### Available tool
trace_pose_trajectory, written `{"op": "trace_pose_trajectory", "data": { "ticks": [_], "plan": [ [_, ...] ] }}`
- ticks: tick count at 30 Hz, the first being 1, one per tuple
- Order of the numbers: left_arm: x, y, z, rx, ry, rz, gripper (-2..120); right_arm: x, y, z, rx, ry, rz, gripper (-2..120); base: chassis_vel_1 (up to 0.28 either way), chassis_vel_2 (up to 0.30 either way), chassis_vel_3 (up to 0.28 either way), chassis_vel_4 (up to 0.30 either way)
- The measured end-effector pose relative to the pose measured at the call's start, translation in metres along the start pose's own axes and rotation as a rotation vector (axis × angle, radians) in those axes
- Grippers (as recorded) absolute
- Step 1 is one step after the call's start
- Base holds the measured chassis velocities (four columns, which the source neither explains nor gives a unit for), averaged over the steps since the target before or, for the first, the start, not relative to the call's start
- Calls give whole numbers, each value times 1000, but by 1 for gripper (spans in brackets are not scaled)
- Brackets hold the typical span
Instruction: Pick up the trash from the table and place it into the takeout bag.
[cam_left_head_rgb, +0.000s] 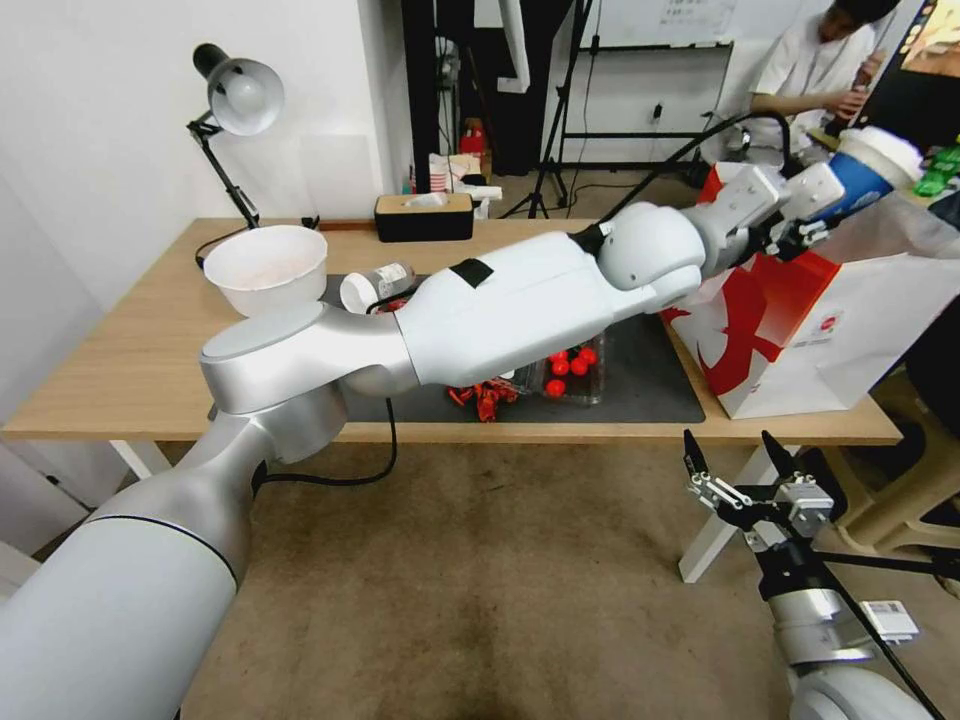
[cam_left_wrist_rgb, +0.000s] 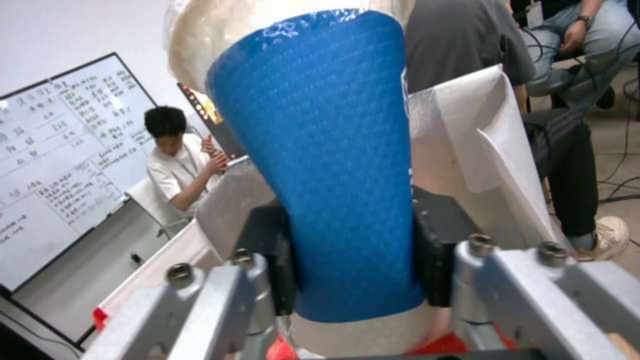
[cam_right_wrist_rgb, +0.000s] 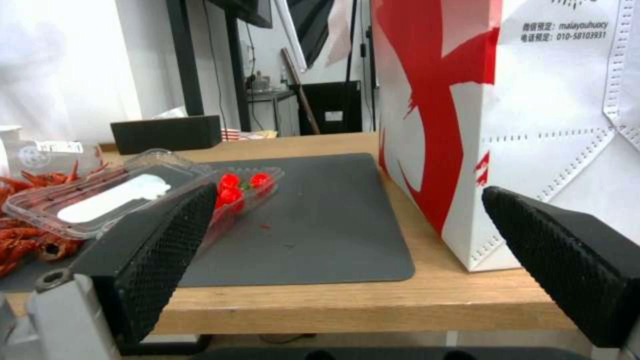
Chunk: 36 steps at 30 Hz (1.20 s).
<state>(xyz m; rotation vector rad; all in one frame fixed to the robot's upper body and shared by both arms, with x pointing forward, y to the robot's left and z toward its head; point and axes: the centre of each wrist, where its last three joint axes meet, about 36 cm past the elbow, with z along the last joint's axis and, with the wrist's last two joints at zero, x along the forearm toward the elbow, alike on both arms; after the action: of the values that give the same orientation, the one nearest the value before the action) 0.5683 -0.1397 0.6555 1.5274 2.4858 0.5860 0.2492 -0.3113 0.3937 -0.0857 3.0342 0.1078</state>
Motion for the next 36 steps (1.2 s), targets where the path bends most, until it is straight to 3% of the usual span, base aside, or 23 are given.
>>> {"op": "trace_pose_trajectory", "data": {
  "ticks": [4, 6, 12, 14, 19, 24, 25, 26, 27, 29, 34, 36],
  "plan": [
    [1, 0, -1, 13, 0, -4, 47, 0, -2, 1, 2, 3, 3, 100, 0, 0, 0, 0],
    [1, 3, -4, 23, -6, -15, 59, 0, -2, 2, 1, 5, 3, 100, 0, 0, 0, 0],
    [6, 11, -8, 53, -11, -55, 79, 0, 0, 2, -3, 4, 1, 100, 0, 0, 0, 0],
    [15, 15, -4, 71, -10, -80, 89, 0, 1, 2, -6, 3, -1, 100, 0, 0, 0, 0],
    [46, 18, 12, 91, -30, -154, 99, -2, 2, 2, -11, 0, -4, 100, 0, 0, 0, 0],
    [123, 31, 52, 148, -46, -250, 100, -2, 3, 1, -12, -3, -8, 100, 0, 0, 0, 0],
    [175, 27, 64, 169, -54, -255, 100, 0, 5, -3, -13, -10, -16, 100, 0, 0, 0, 0],
    [175, 27, 64, 169, -54, -255, 100, 0, 5, -3, -13, -10, -16, 100, 0, 0, 0, 0],
    [221, 13, 74, 204, -48, -274, 100, 2, 8, -7, -15, -37, -22, 100, 0, 0, 0, 0],
    [254, 5, 89, 204, -44, -318, 100, 1, 10, -7, -18, -38, -26, 100, 0, 0, 0, 0],
    [289, -9, 112, 220, -9, -378, 100, 2, 14, -7, -17, -36, -35, 100, 0, 0, 0, 0],
    [311, -22, 128, 239, 13, -417, 100, 2, 17, -8, -16, -35, -41, 100, 0, 0, 0, 0]
  ]
}}
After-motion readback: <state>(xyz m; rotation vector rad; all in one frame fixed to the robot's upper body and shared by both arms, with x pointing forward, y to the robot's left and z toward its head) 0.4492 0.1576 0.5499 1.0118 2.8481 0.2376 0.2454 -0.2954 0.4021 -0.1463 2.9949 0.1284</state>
